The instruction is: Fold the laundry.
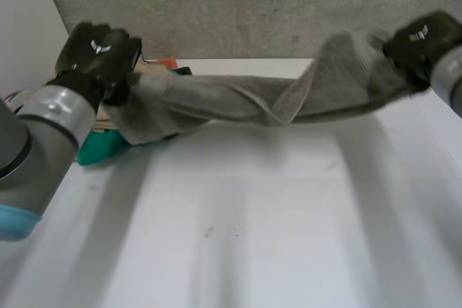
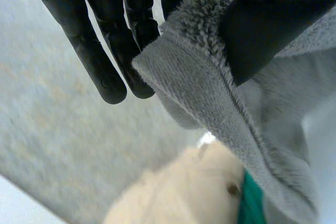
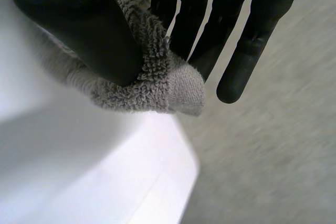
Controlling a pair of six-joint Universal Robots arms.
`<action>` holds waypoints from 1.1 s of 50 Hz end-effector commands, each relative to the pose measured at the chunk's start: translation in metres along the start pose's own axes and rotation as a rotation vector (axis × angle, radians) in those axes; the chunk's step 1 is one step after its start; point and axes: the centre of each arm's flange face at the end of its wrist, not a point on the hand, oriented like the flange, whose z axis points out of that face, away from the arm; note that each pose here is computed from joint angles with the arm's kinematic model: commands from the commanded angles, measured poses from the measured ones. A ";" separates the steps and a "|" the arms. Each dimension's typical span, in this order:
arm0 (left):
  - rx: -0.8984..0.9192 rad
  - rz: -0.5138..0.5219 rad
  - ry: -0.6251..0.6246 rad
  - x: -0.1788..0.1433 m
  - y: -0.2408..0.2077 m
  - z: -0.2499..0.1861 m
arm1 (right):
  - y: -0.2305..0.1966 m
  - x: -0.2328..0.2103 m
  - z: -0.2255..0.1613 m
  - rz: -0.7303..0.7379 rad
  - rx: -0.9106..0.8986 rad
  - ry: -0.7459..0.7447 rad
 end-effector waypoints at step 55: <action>-0.282 -0.090 0.166 0.044 0.054 -0.015 | 0.096 -0.077 0.029 0.185 -0.070 -0.131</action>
